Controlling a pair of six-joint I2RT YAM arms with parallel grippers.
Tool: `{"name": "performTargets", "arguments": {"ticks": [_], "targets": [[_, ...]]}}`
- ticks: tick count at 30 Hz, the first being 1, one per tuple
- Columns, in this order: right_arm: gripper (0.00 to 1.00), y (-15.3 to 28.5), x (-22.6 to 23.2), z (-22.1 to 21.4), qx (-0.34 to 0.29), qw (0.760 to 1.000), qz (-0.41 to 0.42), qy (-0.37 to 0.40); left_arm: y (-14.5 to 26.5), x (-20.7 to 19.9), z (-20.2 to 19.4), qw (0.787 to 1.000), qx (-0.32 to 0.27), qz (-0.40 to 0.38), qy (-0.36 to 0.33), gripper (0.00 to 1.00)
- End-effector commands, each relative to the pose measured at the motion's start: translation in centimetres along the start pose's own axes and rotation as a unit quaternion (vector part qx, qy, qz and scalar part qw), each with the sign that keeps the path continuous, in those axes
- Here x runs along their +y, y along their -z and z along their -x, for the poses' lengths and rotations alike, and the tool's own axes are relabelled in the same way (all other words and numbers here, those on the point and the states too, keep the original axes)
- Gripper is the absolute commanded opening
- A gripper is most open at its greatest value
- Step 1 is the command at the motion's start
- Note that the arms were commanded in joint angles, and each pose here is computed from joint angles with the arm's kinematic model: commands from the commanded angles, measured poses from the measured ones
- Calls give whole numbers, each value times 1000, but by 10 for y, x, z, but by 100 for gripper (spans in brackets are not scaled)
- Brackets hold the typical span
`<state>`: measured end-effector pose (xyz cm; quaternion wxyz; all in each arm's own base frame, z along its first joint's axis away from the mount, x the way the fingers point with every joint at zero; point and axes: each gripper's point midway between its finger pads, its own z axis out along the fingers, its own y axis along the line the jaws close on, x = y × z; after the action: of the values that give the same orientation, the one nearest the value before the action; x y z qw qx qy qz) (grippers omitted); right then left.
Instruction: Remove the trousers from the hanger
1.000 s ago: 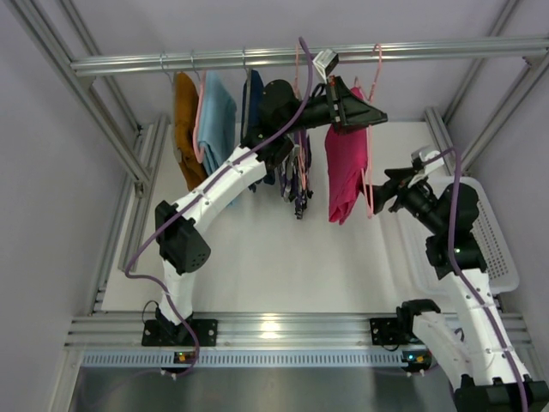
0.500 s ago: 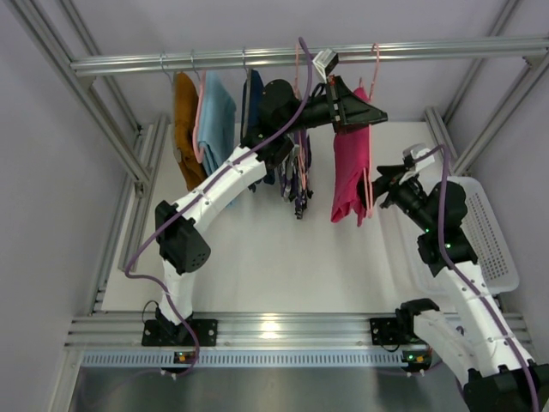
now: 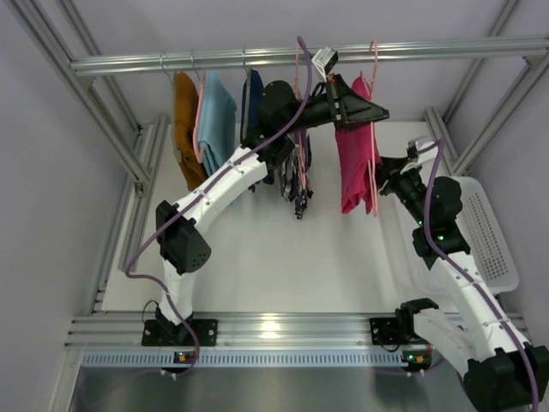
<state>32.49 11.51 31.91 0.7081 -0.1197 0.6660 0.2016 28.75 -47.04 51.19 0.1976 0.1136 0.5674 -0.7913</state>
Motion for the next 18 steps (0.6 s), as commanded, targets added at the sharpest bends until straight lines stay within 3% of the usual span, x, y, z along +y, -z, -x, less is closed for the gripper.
{"name": "performTargets", "arguments": {"ticks": [1,3,5,9,18], "targets": [[23,-5,14,36,-69,997,32,20,5,-87,-13,990,4,-114,-84,0],[8,-3,16,43,-72,997,36,21,5,-81,-13,991,4,-106,-86,0],[0,3,19,64,-88,995,34,24,5,-72,-16,991,9,-96,-95,0],[0,24,29,87,-89,995,38,9,7,-50,-22,992,20,-68,-108,0],[0,87,49,178,-172,985,29,15,19,-8,-37,989,46,-3,-138,0]]}}
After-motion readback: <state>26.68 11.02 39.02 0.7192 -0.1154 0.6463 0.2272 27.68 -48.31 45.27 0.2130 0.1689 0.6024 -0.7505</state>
